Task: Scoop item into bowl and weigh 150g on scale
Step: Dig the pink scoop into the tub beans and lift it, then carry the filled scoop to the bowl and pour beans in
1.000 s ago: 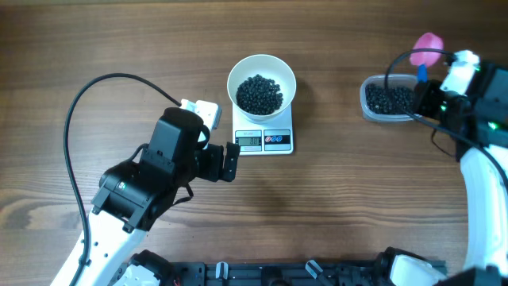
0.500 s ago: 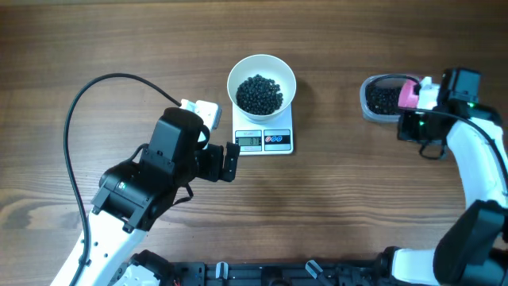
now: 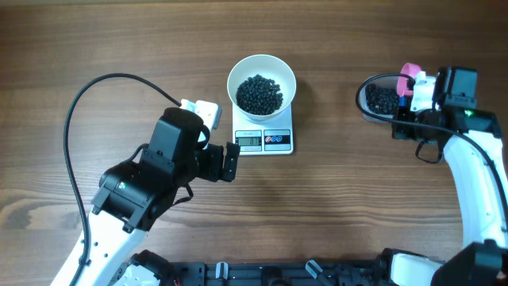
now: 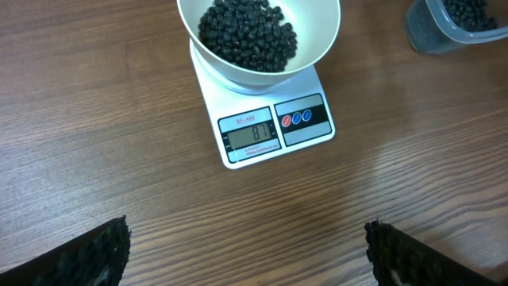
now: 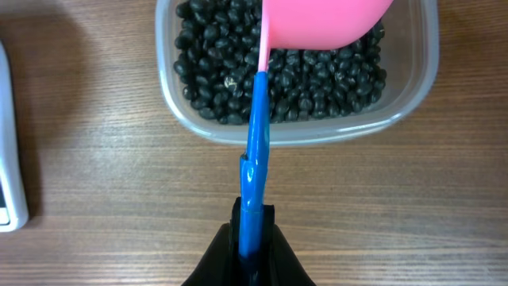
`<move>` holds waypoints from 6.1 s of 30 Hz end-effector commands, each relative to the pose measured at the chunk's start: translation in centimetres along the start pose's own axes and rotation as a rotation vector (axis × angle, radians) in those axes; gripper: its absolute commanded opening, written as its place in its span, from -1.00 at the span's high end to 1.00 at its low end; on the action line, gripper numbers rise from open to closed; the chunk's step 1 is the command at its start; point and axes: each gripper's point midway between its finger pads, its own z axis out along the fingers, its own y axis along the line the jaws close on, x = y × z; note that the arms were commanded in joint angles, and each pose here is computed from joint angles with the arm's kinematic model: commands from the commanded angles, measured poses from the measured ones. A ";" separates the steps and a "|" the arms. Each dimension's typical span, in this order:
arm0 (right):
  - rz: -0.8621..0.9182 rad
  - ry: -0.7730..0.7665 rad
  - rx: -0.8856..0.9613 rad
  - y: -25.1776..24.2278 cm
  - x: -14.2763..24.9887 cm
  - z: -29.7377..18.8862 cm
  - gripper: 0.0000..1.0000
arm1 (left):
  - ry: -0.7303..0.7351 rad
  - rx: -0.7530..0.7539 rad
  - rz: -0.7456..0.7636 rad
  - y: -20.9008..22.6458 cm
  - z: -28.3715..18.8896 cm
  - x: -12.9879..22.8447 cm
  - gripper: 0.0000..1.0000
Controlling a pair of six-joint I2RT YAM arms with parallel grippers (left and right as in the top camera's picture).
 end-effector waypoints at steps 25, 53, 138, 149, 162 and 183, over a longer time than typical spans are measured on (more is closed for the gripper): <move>0.026 -0.031 -0.002 0.3 -0.4 -0.9 0.77 | -0.002 0.012 0.019 -0.3 -0.1 0.0 -1.00; 0.025 -0.048 0.044 -0.5 -0.9 -0.9 0.91 | -0.002 0.012 0.019 -0.3 -0.1 0.0 -1.00; 0.408 -0.116 -0.686 -0.8 -1.6 -0.5 0.91 | -0.002 0.012 0.019 -0.3 -0.1 0.0 -0.99; 0.516 -0.219 -1.037 0.7 -3.9 -5.6 0.91 | -0.002 0.012 0.019 -0.3 -0.1 0.0 -1.00; 0.112 -0.070 -1.130 18.4 -6.1 -4.4 0.91 | -0.002 0.012 0.019 -0.3 -0.1 0.0 -1.00; -0.679 -0.331 -0.486 25.1 -3.5 -1.8 0.91 | -0.002 0.012 0.019 -0.3 -0.1 0.0 -1.00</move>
